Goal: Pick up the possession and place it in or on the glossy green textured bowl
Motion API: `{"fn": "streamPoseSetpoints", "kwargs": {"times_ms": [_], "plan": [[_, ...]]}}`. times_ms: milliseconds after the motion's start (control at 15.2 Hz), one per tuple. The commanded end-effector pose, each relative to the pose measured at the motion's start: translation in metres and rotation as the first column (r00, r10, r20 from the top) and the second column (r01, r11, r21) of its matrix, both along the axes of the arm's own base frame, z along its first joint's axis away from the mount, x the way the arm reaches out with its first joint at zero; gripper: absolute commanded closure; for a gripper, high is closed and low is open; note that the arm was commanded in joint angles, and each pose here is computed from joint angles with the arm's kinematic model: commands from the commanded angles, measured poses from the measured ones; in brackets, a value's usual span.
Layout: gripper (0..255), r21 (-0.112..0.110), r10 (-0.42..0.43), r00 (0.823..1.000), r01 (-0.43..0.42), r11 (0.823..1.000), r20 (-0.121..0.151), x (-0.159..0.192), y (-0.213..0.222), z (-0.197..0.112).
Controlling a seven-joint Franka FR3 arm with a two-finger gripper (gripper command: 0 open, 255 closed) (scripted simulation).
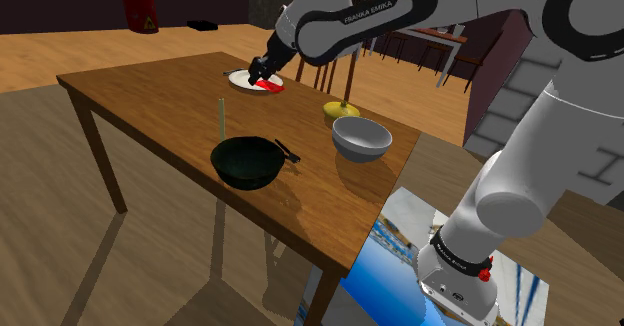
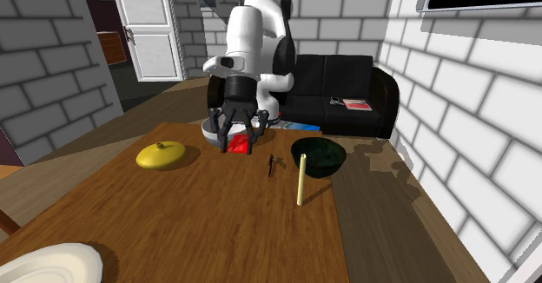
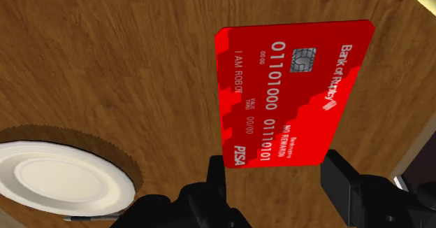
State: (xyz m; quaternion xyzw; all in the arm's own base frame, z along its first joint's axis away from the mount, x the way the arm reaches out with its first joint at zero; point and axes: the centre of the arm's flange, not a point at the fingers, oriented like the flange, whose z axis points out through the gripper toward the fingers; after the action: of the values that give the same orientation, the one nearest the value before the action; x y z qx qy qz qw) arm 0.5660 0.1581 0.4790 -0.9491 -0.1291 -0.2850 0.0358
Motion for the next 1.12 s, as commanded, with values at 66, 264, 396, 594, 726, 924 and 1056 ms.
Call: {"fn": "streamPoseSetpoints", "kwargs": {"times_ms": [66, 264, 396, 594, 726, 924, 1056], "plan": [[255, 0.0, -0.001, 1.0, 0.001, 1.0, 0.0, -0.029, 0.027, 0.004], [255, 0.0, -0.001, 1.0, 0.001, 1.0, 0.0, -0.058, 0.054, 0.006], [255, 0.0, -0.001, 1.0, 0.001, 1.0, 0.0, -0.077, 0.072, 0.007], [255, 0.0, -0.001, 1.0, 0.001, 1.0, 0.0, -0.106, 0.099, 0.009], [255, 0.0, -0.001, 1.0, 0.001, 1.0, 0.0, -0.125, 0.117, 0.01], [255, 0.0, -0.001, 1.0, 0.001, 1.0, 0.0, -0.154, 0.144, 0.011], [255, 0.0, -0.001, 1.0, 0.001, 1.0, 0.0, -0.169, 0.158, 0.007]]}}
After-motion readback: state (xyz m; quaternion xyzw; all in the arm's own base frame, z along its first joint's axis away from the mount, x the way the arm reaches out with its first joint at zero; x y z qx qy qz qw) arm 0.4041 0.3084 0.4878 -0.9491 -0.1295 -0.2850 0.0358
